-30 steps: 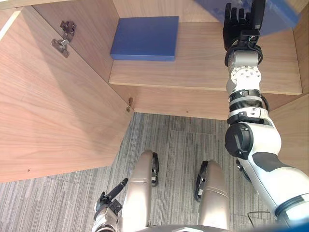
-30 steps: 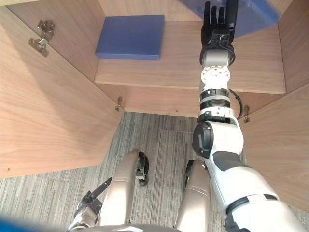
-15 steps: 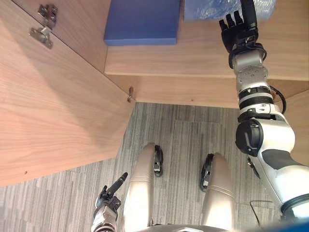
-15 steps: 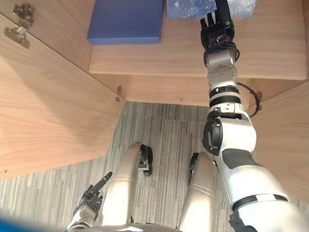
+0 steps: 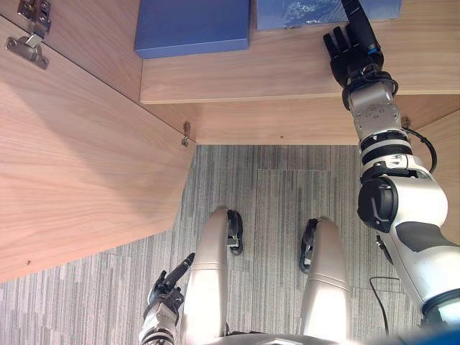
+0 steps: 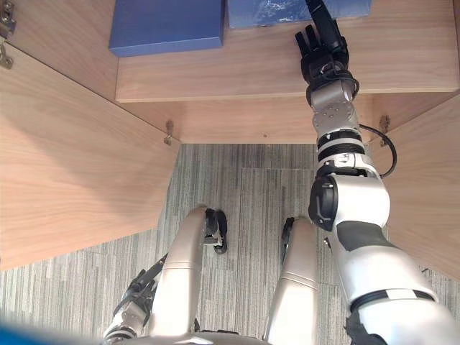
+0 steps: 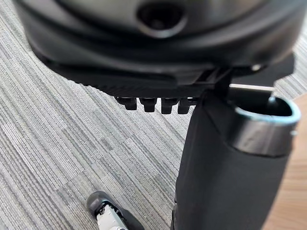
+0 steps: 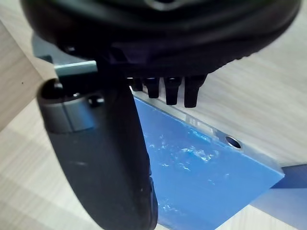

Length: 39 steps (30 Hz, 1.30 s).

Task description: Walk over to the cabinet, pick up the folder, carry it to the office cabinet, place the folder inside the office cabinet, then close the office cabinet door

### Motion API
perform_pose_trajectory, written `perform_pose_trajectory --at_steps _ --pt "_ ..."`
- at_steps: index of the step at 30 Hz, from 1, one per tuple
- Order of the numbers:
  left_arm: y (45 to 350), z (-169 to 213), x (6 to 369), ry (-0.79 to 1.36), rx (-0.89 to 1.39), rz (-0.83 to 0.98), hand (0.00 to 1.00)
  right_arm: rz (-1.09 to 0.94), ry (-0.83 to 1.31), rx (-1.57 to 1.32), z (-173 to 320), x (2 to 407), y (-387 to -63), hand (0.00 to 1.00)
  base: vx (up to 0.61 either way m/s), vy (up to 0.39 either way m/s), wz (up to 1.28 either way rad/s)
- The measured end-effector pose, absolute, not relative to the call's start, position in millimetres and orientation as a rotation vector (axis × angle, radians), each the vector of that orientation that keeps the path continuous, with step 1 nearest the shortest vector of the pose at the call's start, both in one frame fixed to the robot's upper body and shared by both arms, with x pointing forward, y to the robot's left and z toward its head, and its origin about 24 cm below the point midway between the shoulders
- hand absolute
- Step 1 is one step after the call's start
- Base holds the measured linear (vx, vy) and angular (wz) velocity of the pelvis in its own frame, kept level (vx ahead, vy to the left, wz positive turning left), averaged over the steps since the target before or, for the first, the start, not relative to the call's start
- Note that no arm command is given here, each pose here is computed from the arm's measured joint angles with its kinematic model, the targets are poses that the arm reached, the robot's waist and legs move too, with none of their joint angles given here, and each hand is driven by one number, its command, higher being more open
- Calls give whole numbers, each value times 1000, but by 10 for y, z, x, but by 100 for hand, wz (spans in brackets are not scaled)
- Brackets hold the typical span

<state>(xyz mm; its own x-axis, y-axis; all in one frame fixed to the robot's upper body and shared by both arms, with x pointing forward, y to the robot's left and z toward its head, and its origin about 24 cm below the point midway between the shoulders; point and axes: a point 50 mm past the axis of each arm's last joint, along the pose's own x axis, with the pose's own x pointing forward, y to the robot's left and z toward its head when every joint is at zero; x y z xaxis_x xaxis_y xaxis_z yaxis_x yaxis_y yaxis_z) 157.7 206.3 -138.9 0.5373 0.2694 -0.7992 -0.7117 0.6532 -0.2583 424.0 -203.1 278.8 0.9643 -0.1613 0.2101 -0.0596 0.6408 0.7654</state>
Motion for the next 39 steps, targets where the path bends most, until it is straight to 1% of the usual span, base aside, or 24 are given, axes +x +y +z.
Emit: perform_pose_trajectory --at_steps 1,3,8,10,13,20,22,27,31,39 --pt "2061 -1388 1581 803 -619 628 100 -60 -269 851 2788 4241 -2026 100 0 0 0" --pt "2039 -1383 1601 804 -608 610 100 -70 -269 694 2790 4242 -2015 100 0 0 0" --pt "2011 -1355 1660 793 -568 573 100 -61 -254 517 2708 4248 -1967 100 12 -12 -6" --pt "2020 -1325 1698 787 -506 547 100 -67 -212 415 2497 4250 -1934 100 51 -11 -14" --pt "2047 -1267 1737 757 -407 493 100 -70 -137 348 2184 4245 -1871 100 83 7 -13" --pt "2001 -1185 1814 726 -238 345 100 -81 40 300 1529 4158 -1855 100 121 40 -8" --pt "1987 -1198 1779 735 -209 316 100 -62 95 238 1360 4120 -1844 100 110 37 4" --pt "1976 -1225 1694 753 -176 255 100 -30 187 202 1058 4045 -1766 100 80 18 1" --pt "1970 -1225 1694 754 -163 231 100 -23 207 192 993 4023 -1765 100 37 13 0" --pt "1998 -1246 1639 764 -157 241 100 -28 238 205 863 3973 -1757 100 18 -2 -5"
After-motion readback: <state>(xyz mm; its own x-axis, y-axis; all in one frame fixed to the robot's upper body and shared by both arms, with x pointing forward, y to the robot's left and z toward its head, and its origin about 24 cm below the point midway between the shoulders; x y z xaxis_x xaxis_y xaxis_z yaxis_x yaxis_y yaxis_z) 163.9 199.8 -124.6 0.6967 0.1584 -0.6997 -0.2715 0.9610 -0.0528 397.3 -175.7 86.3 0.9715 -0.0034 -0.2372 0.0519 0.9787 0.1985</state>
